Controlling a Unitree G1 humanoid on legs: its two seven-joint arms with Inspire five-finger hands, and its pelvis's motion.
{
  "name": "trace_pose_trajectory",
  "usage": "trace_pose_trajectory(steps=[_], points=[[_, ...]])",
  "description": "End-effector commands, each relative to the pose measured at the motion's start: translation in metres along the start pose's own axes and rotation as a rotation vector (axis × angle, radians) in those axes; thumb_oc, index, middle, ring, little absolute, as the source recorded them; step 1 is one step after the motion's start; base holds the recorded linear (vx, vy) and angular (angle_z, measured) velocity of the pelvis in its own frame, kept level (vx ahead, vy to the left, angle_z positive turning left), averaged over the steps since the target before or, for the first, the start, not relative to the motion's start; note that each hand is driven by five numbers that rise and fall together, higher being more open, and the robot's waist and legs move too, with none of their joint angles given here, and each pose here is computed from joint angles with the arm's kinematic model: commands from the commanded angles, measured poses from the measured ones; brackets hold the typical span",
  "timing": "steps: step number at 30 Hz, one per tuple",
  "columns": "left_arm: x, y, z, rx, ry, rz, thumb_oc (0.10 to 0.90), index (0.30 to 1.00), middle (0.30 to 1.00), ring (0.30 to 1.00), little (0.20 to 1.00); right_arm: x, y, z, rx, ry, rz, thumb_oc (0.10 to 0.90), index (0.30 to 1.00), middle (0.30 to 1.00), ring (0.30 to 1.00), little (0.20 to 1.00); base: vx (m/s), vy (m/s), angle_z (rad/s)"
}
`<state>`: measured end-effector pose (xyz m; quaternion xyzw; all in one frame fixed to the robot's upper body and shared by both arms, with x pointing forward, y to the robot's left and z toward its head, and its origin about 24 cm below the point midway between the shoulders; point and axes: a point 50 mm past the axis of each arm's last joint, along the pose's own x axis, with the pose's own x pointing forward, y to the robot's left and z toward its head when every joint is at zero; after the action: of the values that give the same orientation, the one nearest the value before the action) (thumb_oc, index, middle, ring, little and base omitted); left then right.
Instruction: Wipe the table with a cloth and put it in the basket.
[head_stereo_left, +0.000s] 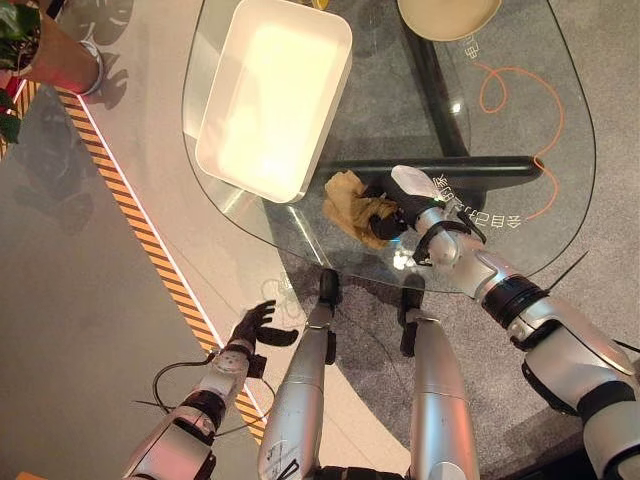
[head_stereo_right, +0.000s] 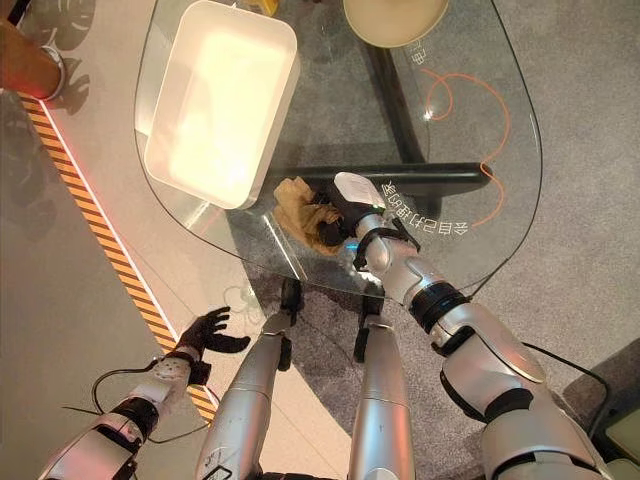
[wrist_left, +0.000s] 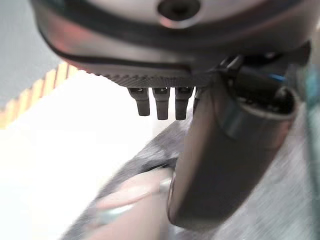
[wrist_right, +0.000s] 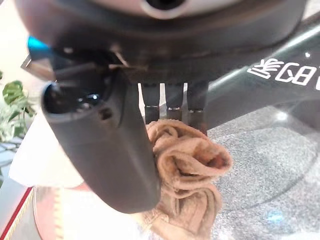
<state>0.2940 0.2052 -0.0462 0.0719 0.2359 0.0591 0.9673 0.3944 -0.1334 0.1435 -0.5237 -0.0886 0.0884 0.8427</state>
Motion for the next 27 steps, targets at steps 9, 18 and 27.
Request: trace_pose_trajectory(steps=[9,18,27], points=[[0.001,0.055,0.052,-0.475,-0.250,0.318,0.800,0.900,0.900,0.900,0.900,0.005,-0.027,0.034,0.362,-0.111,-0.267,0.100,0.300,0.300,0.300,0.200,0.00,-0.004,0.01],[-0.002,0.081,0.102,-0.641,-0.439,0.399,0.800,0.900,0.900,0.900,0.900,-0.004,-0.043,0.034,0.483,-0.140,-0.417,0.100,0.300,0.300,0.300,0.200,0.00,0.000,0.00],[-0.009,0.103,0.118,-0.737,-0.539,0.493,0.800,0.900,0.900,0.900,0.900,-0.018,-0.065,0.039,0.543,-0.210,-0.553,0.100,0.300,0.300,0.300,0.200,0.00,0.000,-0.03]])
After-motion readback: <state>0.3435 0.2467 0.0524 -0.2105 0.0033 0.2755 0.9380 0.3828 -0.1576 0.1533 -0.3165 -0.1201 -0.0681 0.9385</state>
